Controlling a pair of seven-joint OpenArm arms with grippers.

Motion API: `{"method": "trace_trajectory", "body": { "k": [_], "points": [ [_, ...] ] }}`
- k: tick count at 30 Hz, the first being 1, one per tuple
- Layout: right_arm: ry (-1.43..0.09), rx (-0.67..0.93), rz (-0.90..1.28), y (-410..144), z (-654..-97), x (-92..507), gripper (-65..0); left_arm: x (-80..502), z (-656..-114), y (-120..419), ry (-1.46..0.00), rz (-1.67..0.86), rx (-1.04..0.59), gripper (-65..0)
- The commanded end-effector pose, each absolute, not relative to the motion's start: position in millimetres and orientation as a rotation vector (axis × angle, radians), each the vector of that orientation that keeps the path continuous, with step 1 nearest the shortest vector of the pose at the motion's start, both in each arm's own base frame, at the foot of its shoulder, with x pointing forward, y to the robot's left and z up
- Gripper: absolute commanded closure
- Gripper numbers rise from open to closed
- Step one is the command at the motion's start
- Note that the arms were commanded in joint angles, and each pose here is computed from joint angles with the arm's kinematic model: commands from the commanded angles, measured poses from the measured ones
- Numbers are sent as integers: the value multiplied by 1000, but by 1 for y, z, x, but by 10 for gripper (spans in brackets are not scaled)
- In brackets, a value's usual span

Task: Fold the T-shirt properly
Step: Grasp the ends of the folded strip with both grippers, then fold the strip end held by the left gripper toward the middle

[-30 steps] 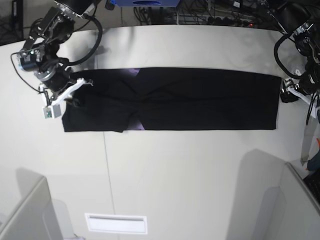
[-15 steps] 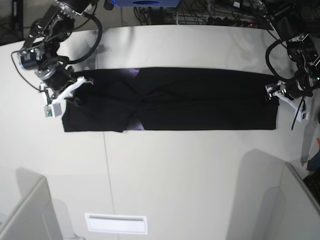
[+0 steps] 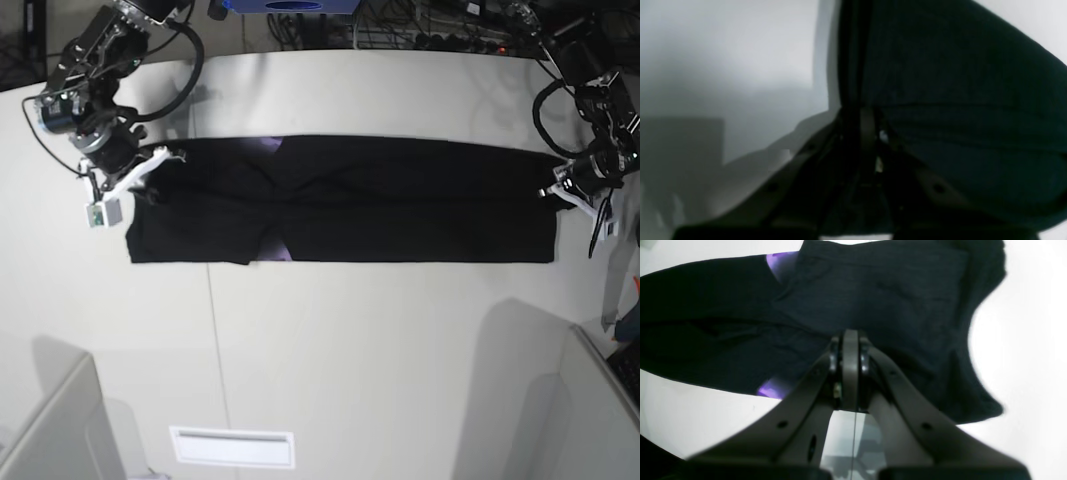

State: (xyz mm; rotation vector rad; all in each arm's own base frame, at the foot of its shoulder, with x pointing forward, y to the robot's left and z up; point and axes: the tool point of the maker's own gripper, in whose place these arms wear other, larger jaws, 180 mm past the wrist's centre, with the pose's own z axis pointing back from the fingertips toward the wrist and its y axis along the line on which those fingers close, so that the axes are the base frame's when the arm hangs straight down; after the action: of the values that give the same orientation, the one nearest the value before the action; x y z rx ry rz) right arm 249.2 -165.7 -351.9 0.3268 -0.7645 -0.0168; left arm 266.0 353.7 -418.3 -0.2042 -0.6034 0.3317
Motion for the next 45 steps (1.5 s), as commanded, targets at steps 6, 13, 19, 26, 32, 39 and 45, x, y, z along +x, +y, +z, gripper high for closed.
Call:
{"method": "trace_trajectory", "body": {
  "k": [6, 13, 19, 26, 32, 39, 45],
  "points": [
    [-818, 335, -2, -165, -340, 256, 0, 266, -375, 364, -672, 178, -75, 0],
    [-820, 335, 0, -164, -340, 257, 0, 263, -336, 291, -802, 12, -92, 0],
    [-819, 337, -1, -164, -340, 257, 0, 275, -336, 200, -809, -19, -238, 0],
    [-815, 330, -9, -167, -341, 255, 0, 283, -345, 108, -747, -75, -407, 0],
    [-815, 330, -9, -167, -341, 255, 0, 287, -349, 73, -713, -134, -462, 0],
    [-814, 327, -10, -168, -341, 255, 0, 281, -366, 67, -656, -137, -475, 0],
    [-816, 328, -11, -168, -341, 256, 0, 281, -367, 68, -654, -135, -472, 0]
  ]
}}
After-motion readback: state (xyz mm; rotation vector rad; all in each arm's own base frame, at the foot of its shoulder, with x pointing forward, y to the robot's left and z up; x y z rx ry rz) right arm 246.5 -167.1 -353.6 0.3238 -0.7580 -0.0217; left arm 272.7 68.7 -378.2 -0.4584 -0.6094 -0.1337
